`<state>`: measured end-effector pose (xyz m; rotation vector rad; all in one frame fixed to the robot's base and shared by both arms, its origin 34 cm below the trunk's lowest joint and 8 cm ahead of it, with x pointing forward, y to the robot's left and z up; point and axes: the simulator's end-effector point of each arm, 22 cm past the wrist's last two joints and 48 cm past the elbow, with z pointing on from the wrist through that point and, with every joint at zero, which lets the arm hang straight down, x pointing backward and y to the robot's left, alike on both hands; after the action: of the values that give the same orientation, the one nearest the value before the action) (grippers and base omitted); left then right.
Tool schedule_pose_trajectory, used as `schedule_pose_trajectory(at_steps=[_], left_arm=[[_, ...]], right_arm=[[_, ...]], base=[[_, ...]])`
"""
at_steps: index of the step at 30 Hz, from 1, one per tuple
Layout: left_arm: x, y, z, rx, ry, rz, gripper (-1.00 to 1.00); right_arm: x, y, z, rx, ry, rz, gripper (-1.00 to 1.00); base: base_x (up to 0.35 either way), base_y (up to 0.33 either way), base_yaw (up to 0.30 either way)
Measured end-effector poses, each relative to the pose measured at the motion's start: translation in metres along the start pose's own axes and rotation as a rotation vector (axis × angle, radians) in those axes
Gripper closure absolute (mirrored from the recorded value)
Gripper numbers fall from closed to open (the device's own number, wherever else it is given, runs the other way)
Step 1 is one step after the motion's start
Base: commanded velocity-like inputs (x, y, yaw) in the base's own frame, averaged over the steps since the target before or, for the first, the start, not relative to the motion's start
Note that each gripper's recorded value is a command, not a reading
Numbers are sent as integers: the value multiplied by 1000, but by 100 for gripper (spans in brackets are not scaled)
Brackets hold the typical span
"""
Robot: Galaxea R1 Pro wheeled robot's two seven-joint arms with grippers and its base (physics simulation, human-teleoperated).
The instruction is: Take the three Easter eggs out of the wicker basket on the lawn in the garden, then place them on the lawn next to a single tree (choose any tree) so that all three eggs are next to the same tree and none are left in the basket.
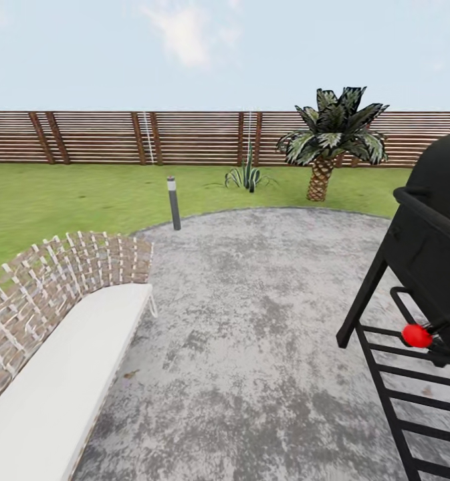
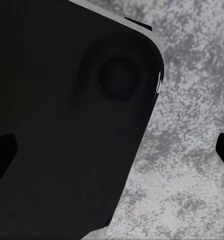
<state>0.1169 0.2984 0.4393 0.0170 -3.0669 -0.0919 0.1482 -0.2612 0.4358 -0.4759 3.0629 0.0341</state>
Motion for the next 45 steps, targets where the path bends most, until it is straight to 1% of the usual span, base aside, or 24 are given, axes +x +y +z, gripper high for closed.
schedule_pose_trajectory(at_steps=[45], left_arm=[[0, 0, 0, 0, 0, 0, -100]], right_arm=[[0, 1, 0, -1, 0, 0, -100]], base=[[329, 0, 0]])
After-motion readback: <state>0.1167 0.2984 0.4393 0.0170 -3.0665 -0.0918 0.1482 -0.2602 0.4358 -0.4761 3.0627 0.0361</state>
